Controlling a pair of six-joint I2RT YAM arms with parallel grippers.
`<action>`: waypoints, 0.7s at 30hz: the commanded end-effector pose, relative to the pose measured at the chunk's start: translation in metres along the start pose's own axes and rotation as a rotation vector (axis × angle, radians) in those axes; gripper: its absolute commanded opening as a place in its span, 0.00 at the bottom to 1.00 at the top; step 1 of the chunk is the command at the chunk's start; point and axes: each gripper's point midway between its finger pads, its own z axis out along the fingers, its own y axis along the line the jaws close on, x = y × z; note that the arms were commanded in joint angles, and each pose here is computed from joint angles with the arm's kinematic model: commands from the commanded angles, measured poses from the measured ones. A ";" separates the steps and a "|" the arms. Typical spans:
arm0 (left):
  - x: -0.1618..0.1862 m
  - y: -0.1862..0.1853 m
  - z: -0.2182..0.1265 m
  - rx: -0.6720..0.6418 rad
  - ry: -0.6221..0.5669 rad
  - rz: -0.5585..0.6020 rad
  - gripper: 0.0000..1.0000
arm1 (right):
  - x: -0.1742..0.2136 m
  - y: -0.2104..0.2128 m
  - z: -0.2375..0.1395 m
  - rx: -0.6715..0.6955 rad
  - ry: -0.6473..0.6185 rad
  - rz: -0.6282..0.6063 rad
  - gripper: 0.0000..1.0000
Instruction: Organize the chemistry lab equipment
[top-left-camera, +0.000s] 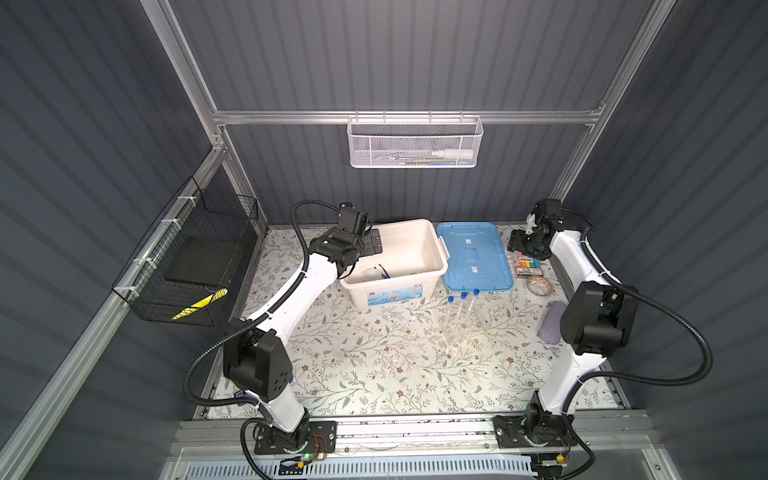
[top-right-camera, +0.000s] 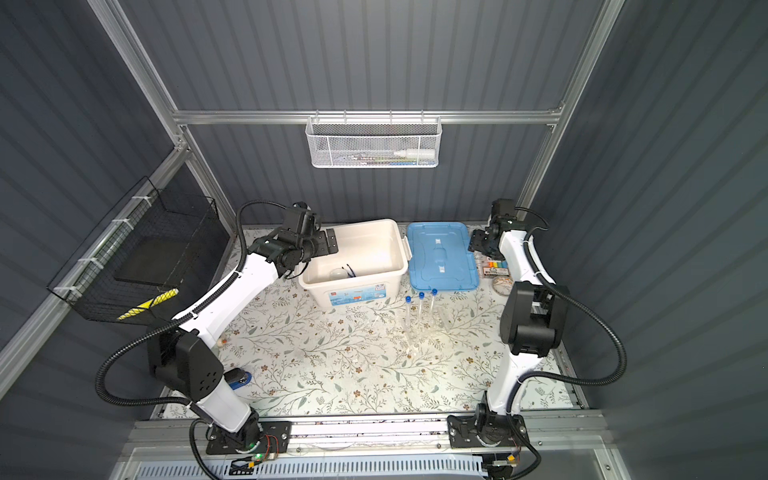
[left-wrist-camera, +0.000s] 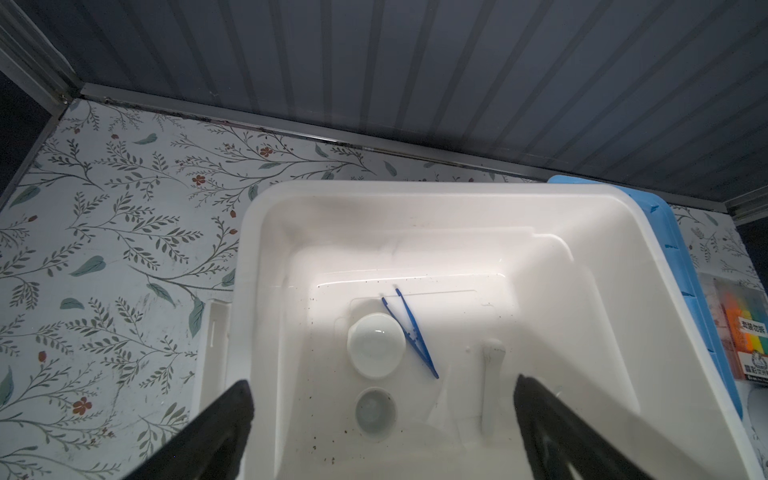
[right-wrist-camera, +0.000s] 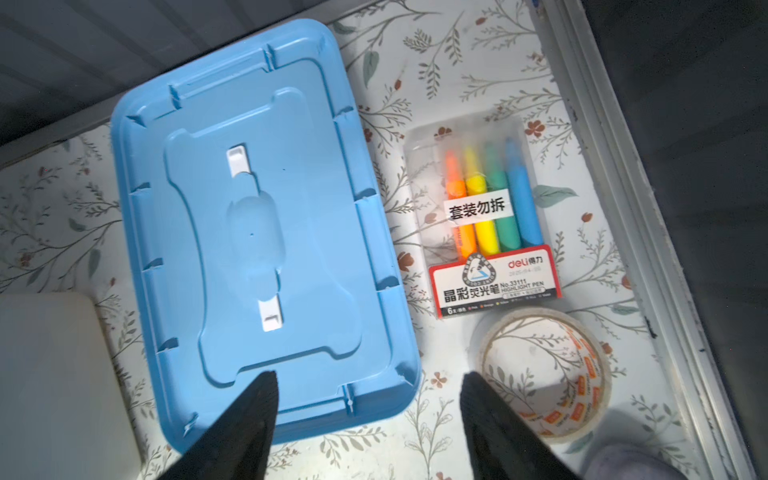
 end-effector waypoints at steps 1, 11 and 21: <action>-0.002 -0.005 0.000 0.002 0.010 0.022 1.00 | 0.006 -0.010 0.020 0.029 0.045 -0.021 0.70; -0.007 0.001 -0.009 -0.023 0.000 0.017 1.00 | 0.026 -0.021 0.065 0.044 0.175 -0.008 0.60; -0.003 0.002 -0.010 -0.024 0.011 0.010 1.00 | 0.056 -0.020 0.085 0.028 0.295 -0.002 0.47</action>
